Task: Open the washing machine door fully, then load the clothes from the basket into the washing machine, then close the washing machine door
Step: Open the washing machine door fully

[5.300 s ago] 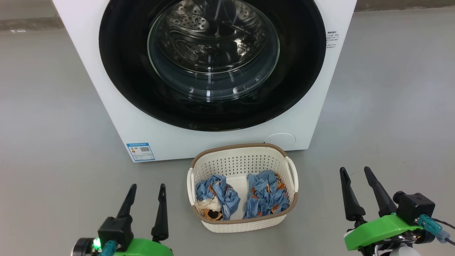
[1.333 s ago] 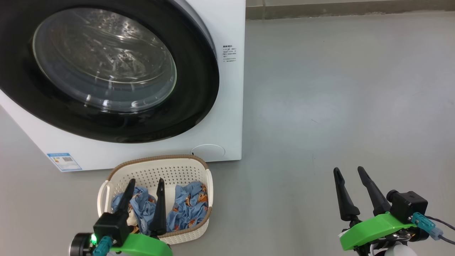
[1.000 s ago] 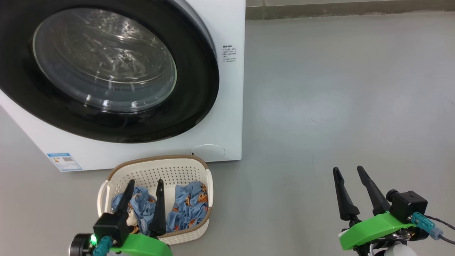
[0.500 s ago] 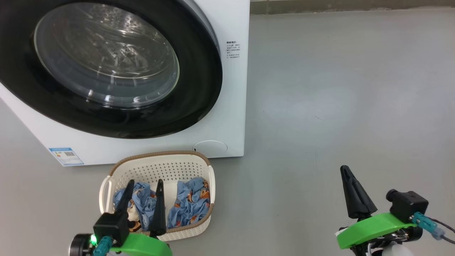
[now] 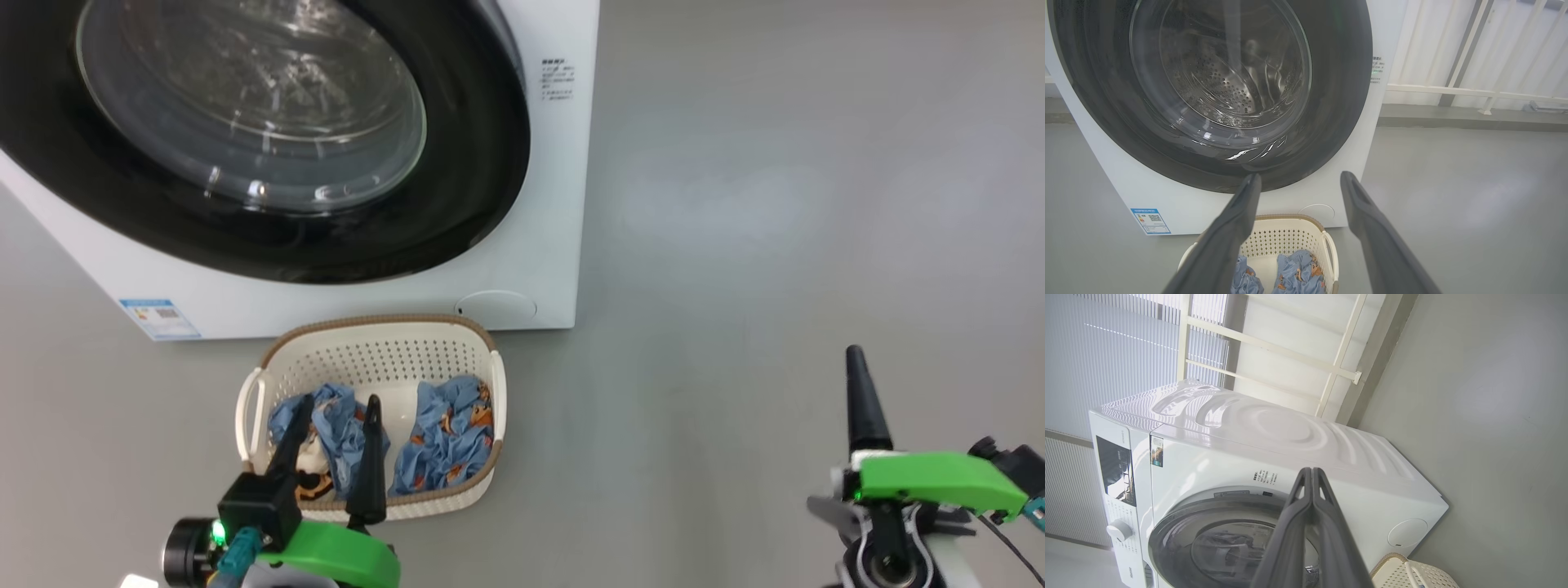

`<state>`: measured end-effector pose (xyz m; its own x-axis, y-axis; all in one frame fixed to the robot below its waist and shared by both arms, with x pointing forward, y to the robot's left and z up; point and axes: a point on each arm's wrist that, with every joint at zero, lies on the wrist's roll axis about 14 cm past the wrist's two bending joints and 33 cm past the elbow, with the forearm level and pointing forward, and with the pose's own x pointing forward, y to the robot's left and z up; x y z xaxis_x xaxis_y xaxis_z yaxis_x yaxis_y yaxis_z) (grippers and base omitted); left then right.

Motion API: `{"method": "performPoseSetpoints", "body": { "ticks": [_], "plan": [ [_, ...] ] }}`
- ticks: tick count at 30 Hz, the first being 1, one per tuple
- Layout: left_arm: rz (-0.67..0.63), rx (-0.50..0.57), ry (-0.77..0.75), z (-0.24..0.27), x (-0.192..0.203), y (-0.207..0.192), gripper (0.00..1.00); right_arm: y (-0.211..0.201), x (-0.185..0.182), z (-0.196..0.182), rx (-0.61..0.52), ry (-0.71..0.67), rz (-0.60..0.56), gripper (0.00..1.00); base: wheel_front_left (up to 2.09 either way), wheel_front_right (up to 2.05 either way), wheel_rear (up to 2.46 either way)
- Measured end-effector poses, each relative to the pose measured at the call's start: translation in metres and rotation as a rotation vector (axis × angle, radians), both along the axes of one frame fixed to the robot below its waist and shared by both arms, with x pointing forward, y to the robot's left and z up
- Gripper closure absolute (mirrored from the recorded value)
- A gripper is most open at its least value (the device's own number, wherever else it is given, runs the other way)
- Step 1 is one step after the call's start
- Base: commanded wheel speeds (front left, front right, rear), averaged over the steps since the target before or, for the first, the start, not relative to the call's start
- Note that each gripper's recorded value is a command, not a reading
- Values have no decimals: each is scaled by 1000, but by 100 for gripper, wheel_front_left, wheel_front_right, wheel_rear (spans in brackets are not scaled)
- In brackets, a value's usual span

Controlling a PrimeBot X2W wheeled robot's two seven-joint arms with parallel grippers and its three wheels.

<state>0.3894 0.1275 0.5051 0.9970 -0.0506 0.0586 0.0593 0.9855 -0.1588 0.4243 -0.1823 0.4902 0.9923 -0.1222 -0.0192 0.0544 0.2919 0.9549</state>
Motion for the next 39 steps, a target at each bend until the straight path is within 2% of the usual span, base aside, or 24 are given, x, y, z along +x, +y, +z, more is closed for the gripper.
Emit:
{"method": "performPoseSetpoints", "body": {
  "ticks": [5,9,15,18,28,39],
  "plan": [
    [7,0,8,-3,7,3,0,-3,23,1,137,-1,0,100,0,0,0],
    [6,1,11,-5,12,2,0,-2,47,8,155,-15,47,100,0,0,0],
    [5,4,19,-10,23,3,0,14,87,22,168,-32,182,100,0,0,0],
    [5,-4,25,-12,29,3,0,28,109,27,245,-37,255,100,0,0,0],
    [25,-11,57,-25,45,8,0,68,175,54,181,-72,471,100,0,0,0],
    [53,-20,84,-35,53,16,0,126,211,68,193,-71,705,100,0,0,0]
  ]
}}
